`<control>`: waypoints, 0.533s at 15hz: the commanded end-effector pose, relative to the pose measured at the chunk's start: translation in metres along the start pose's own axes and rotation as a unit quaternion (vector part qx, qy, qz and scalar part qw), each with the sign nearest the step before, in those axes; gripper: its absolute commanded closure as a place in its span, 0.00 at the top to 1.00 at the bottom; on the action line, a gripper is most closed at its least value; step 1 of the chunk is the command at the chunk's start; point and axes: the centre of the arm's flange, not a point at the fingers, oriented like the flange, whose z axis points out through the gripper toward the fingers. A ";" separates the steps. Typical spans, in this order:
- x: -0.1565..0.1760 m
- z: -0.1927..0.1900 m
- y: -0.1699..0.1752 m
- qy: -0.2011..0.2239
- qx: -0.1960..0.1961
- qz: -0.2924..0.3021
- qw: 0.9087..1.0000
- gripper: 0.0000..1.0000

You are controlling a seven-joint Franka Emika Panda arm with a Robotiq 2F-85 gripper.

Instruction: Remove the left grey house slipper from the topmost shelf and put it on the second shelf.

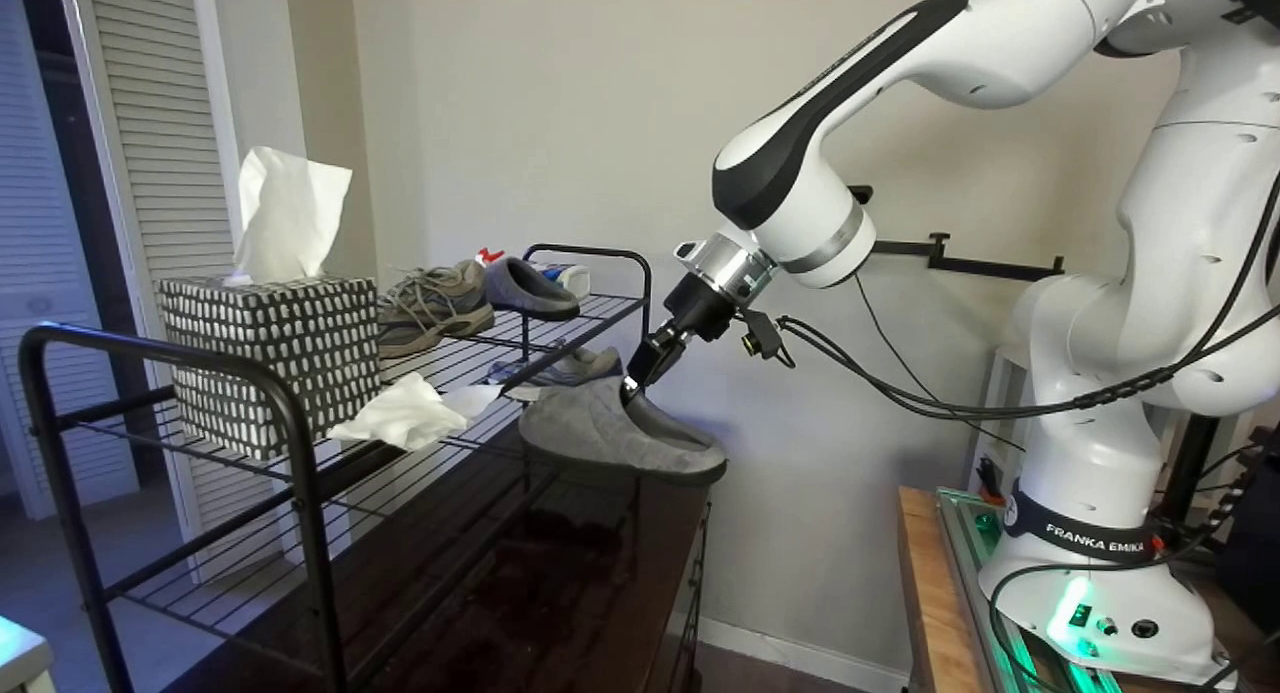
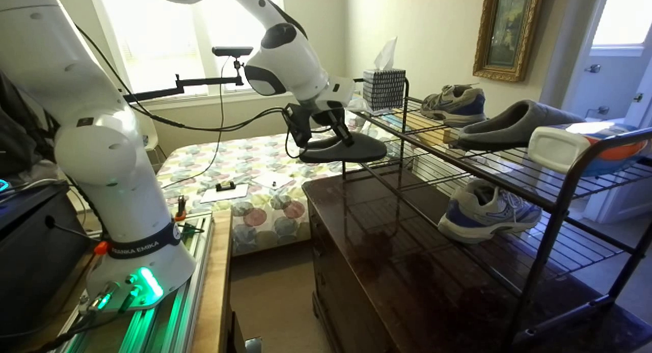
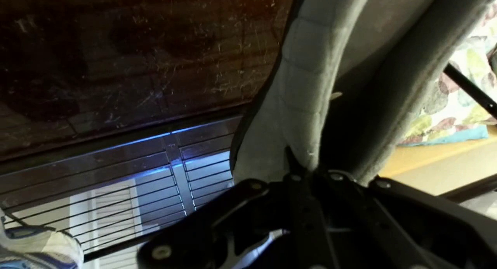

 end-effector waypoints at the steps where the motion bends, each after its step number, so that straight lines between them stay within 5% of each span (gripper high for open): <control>1: -0.010 0.017 0.003 0.029 0.002 0.002 1.000 0.01; 2: -0.008 0.019 0.005 -0.001 0.007 0.009 1.000 0.01; 8: -0.014 0.020 0.005 0.004 -0.010 0.006 1.000 0.01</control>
